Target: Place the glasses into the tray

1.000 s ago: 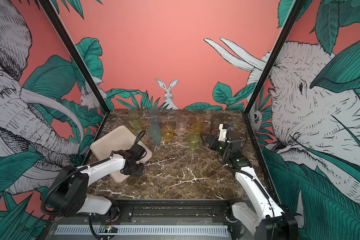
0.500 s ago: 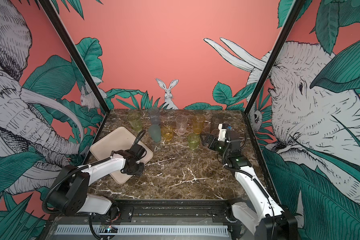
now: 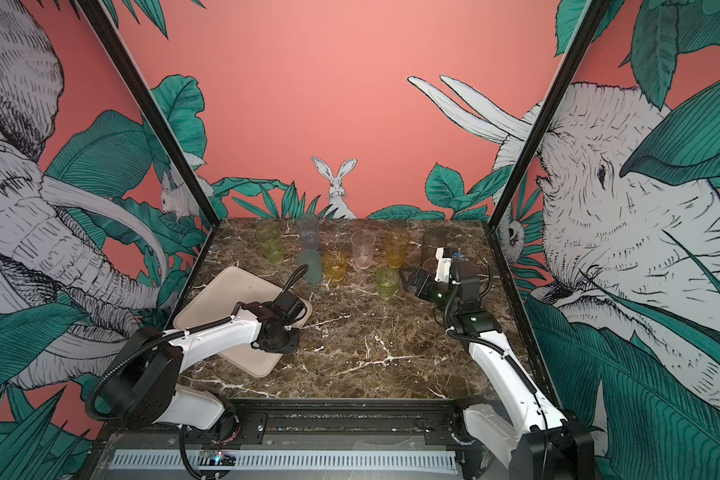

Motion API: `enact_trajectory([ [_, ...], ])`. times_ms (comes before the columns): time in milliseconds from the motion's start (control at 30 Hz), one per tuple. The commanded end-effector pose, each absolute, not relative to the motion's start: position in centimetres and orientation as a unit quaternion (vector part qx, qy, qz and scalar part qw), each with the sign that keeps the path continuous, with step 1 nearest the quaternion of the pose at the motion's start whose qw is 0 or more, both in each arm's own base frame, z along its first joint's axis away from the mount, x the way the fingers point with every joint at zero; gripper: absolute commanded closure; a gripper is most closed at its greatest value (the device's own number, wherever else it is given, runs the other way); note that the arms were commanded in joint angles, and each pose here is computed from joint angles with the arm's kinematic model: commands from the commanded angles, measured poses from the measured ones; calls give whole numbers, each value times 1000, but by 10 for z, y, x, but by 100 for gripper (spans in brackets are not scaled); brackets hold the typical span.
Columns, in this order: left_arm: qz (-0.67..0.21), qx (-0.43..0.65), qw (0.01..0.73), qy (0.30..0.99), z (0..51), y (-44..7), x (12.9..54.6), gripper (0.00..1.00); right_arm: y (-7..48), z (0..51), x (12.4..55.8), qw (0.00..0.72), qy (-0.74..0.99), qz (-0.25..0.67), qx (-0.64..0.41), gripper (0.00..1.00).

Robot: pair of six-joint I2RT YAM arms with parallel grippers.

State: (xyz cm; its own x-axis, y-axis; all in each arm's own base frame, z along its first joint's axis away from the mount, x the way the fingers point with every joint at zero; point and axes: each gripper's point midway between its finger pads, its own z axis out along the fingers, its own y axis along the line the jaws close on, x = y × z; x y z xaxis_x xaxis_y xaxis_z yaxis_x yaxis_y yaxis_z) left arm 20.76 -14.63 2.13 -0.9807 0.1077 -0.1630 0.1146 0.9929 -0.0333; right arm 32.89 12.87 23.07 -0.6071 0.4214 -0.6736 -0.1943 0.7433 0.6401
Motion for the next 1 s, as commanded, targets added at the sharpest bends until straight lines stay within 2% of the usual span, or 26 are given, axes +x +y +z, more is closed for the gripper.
enact_trajectory([
  [0,-62,41,71,995,25,-171,204,83,131,235,330,447,817,359,64,1],
  [100,-73,49,75,993,29,-186,204,85,131,234,329,447,818,356,64,1],
  [200,-67,37,77,994,33,-195,208,95,130,235,328,448,818,355,64,1],
  [267,-70,37,68,995,31,-204,207,98,130,237,327,448,818,355,61,1],
  [633,-104,68,81,989,38,-273,214,98,123,238,319,452,825,334,61,1],
  [967,-165,88,87,979,54,-341,206,99,96,238,316,457,844,265,94,1],
])
